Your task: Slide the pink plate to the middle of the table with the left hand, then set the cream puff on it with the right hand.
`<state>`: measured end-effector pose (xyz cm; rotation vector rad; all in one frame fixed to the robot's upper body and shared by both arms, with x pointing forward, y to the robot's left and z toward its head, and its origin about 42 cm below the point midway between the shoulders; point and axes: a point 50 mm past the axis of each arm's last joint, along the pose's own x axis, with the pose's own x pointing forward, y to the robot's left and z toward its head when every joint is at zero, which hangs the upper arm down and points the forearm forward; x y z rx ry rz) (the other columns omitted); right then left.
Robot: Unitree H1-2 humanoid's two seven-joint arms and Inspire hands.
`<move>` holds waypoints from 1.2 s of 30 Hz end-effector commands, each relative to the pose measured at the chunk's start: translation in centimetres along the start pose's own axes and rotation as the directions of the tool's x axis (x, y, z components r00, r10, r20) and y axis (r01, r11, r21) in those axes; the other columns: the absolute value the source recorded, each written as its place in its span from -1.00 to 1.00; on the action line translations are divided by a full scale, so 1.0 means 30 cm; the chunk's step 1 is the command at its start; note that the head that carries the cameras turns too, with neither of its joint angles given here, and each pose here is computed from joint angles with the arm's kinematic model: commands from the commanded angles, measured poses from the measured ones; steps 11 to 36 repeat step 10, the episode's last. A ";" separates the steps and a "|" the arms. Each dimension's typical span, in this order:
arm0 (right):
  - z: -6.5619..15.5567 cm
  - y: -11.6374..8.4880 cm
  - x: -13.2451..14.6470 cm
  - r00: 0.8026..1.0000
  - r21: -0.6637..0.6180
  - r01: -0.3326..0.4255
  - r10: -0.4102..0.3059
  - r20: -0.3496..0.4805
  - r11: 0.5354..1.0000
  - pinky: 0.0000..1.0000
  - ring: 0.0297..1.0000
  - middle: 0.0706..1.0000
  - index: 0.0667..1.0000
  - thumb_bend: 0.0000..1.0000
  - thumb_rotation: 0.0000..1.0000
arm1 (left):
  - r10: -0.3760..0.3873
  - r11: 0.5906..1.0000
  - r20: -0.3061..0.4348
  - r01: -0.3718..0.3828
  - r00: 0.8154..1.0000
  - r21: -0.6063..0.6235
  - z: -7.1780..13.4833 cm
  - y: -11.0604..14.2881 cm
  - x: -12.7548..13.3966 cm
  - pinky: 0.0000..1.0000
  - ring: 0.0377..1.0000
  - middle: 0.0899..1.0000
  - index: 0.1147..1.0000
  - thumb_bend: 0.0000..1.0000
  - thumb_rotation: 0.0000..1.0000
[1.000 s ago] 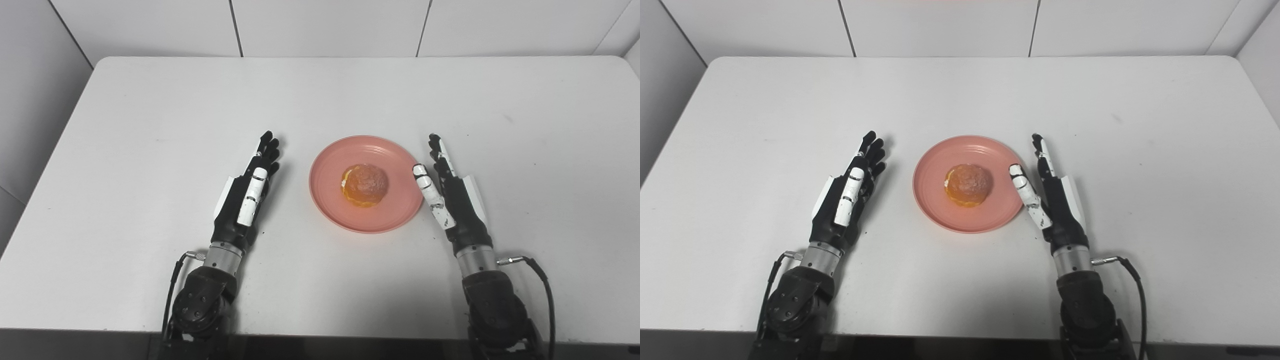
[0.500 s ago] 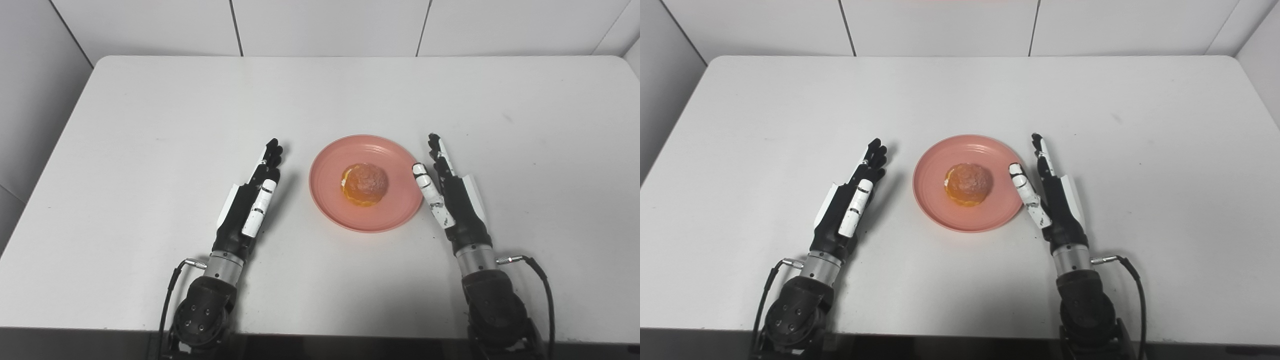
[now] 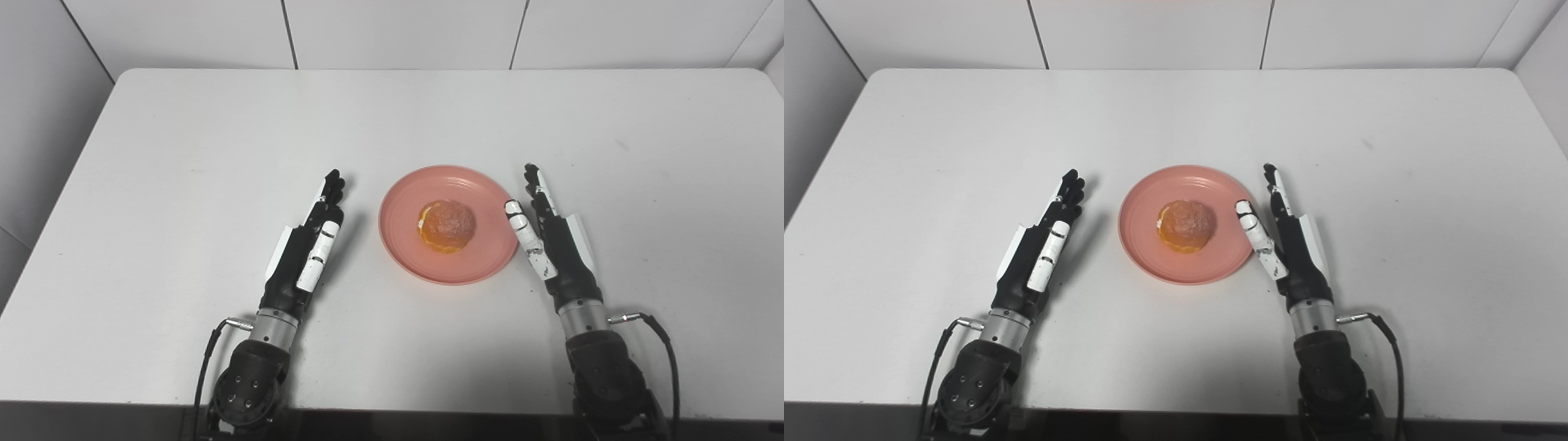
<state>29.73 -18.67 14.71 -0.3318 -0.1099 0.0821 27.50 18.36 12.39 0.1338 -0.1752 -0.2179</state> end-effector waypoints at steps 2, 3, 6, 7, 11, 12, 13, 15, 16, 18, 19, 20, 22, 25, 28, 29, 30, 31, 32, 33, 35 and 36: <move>0.012 -0.012 -0.002 1.000 0.007 -0.006 0.006 0.013 1.000 1.00 1.00 1.00 1.00 -0.35 1.00 | 0.008 1.000 -0.061 -0.009 0.998 -0.015 -0.053 -0.011 -0.049 1.00 1.00 1.00 1.00 -0.14 1.00; 0.012 -0.014 -0.003 1.000 0.005 -0.006 0.006 0.014 1.000 1.00 1.00 1.00 1.00 -0.35 1.00 | 0.007 1.000 -0.060 -0.008 0.998 -0.016 -0.053 -0.013 -0.048 1.00 1.00 1.00 1.00 -0.15 1.00; 0.013 -0.018 -0.005 1.000 0.003 -0.005 0.005 0.013 1.000 1.00 1.00 1.00 1.00 -0.35 1.00 | 0.004 1.000 -0.062 -0.005 0.998 -0.015 -0.054 -0.016 -0.049 1.00 1.00 1.00 1.00 -0.15 1.00; 0.013 -0.019 -0.005 1.000 0.002 -0.004 0.004 0.013 1.000 1.00 1.00 1.00 1.00 -0.35 1.00 | 0.002 1.000 -0.063 -0.003 0.998 -0.014 -0.054 -0.018 -0.049 1.00 1.00 1.00 1.00 -0.14 1.00; 0.011 -0.020 -0.005 1.000 0.000 -0.003 0.003 0.015 1.000 1.00 1.00 1.00 1.00 -0.35 1.00 | -0.001 1.000 -0.068 0.000 0.998 -0.010 -0.052 -0.020 -0.049 1.00 1.00 1.00 1.00 -0.13 1.00; 0.011 -0.020 -0.005 1.000 0.000 -0.003 0.003 0.015 1.000 1.00 1.00 1.00 1.00 -0.35 1.00 | -0.001 1.000 -0.068 0.000 0.998 -0.010 -0.052 -0.020 -0.049 1.00 1.00 1.00 1.00 -0.13 1.00; 0.011 -0.020 -0.005 1.000 0.000 -0.003 0.003 0.015 1.000 1.00 1.00 1.00 1.00 -0.35 1.00 | -0.001 1.000 -0.068 0.000 0.998 -0.010 -0.052 -0.020 -0.049 1.00 1.00 1.00 1.00 -0.13 1.00; 0.011 -0.020 -0.005 1.000 0.000 -0.003 0.003 0.015 1.000 1.00 1.00 1.00 1.00 -0.35 1.00 | -0.001 1.000 -0.068 0.000 0.998 -0.010 -0.052 -0.020 -0.049 1.00 1.00 1.00 1.00 -0.13 1.00; 0.011 -0.020 -0.005 1.000 0.000 -0.003 0.003 0.015 1.000 1.00 1.00 1.00 1.00 -0.35 1.00 | -0.001 1.000 -0.068 0.000 0.998 -0.010 -0.052 -0.020 -0.049 1.00 1.00 1.00 1.00 -0.13 1.00; 0.011 -0.020 -0.005 1.000 0.000 -0.003 0.003 0.015 1.000 1.00 1.00 1.00 1.00 -0.35 1.00 | -0.001 1.000 -0.068 0.000 0.998 -0.010 -0.052 -0.020 -0.049 1.00 1.00 1.00 1.00 -0.13 1.00; 0.011 -0.020 -0.005 1.000 0.000 -0.003 0.003 0.015 1.000 1.00 1.00 1.00 1.00 -0.35 1.00 | -0.001 1.000 -0.068 0.000 0.998 -0.010 -0.052 -0.020 -0.049 1.00 1.00 1.00 1.00 -0.13 1.00; 0.011 -0.020 -0.005 1.000 0.000 -0.003 0.003 0.015 1.000 1.00 1.00 1.00 1.00 -0.35 1.00 | -0.001 1.000 -0.068 0.000 0.998 -0.010 -0.052 -0.020 -0.049 1.00 1.00 1.00 1.00 -0.13 1.00; 0.011 -0.020 -0.005 1.000 0.000 -0.003 0.003 0.015 1.000 1.00 1.00 1.00 1.00 -0.35 1.00 | -0.001 1.000 -0.068 0.000 0.998 -0.010 -0.052 -0.020 -0.049 1.00 1.00 1.00 1.00 -0.13 1.00; 0.011 -0.020 -0.005 1.000 0.000 -0.003 0.003 0.015 1.000 1.00 1.00 1.00 1.00 -0.35 1.00 | -0.001 1.000 -0.068 0.000 0.998 -0.010 -0.052 -0.020 -0.049 1.00 1.00 1.00 1.00 -0.13 1.00; 0.011 -0.020 -0.005 1.000 0.000 -0.003 0.003 0.015 1.000 1.00 1.00 1.00 1.00 -0.35 1.00 | -0.001 1.000 -0.068 0.000 0.998 -0.010 -0.052 -0.020 -0.049 1.00 1.00 1.00 1.00 -0.13 1.00; 0.011 -0.020 -0.005 1.000 0.000 -0.003 0.003 0.015 1.000 1.00 1.00 1.00 1.00 -0.35 1.00 | -0.001 1.000 -0.068 0.000 0.998 -0.010 -0.052 -0.020 -0.049 1.00 1.00 1.00 1.00 -0.13 1.00; 0.011 -0.020 -0.005 1.000 0.000 -0.003 0.003 0.015 1.000 1.00 1.00 1.00 1.00 -0.35 1.00 | -0.001 1.000 -0.068 0.000 0.998 -0.010 -0.052 -0.020 -0.049 1.00 1.00 1.00 1.00 -0.13 1.00; 0.011 -0.020 -0.005 1.000 0.000 -0.003 0.003 0.015 1.000 1.00 1.00 1.00 1.00 -0.35 1.00 | -0.001 1.000 -0.068 0.000 0.998 -0.010 -0.052 -0.020 -0.049 1.00 1.00 1.00 1.00 -0.13 1.00; 0.011 -0.020 -0.005 1.000 0.000 -0.003 0.003 0.015 1.000 1.00 1.00 1.00 1.00 -0.35 1.00 | -0.001 1.000 -0.068 0.000 0.998 -0.010 -0.052 -0.020 -0.049 1.00 1.00 1.00 1.00 -0.13 1.00; 0.011 -0.020 -0.005 1.000 0.000 -0.003 0.003 0.015 1.000 1.00 1.00 1.00 1.00 -0.35 1.00 | -0.001 1.000 -0.068 0.000 0.998 -0.010 -0.052 -0.020 -0.049 1.00 1.00 1.00 1.00 -0.13 1.00; 0.011 -0.020 -0.005 1.000 0.000 -0.003 0.003 0.015 1.000 1.00 1.00 1.00 1.00 -0.35 1.00 | -0.001 1.000 -0.068 0.000 0.998 -0.010 -0.052 -0.020 -0.049 1.00 1.00 1.00 1.00 -0.13 1.00; 0.011 -0.020 -0.005 1.000 0.000 -0.003 0.003 0.015 1.000 1.00 1.00 1.00 1.00 -0.35 1.00 | -0.001 1.000 -0.068 0.000 0.998 -0.010 -0.052 -0.020 -0.049 1.00 1.00 1.00 1.00 -0.13 1.00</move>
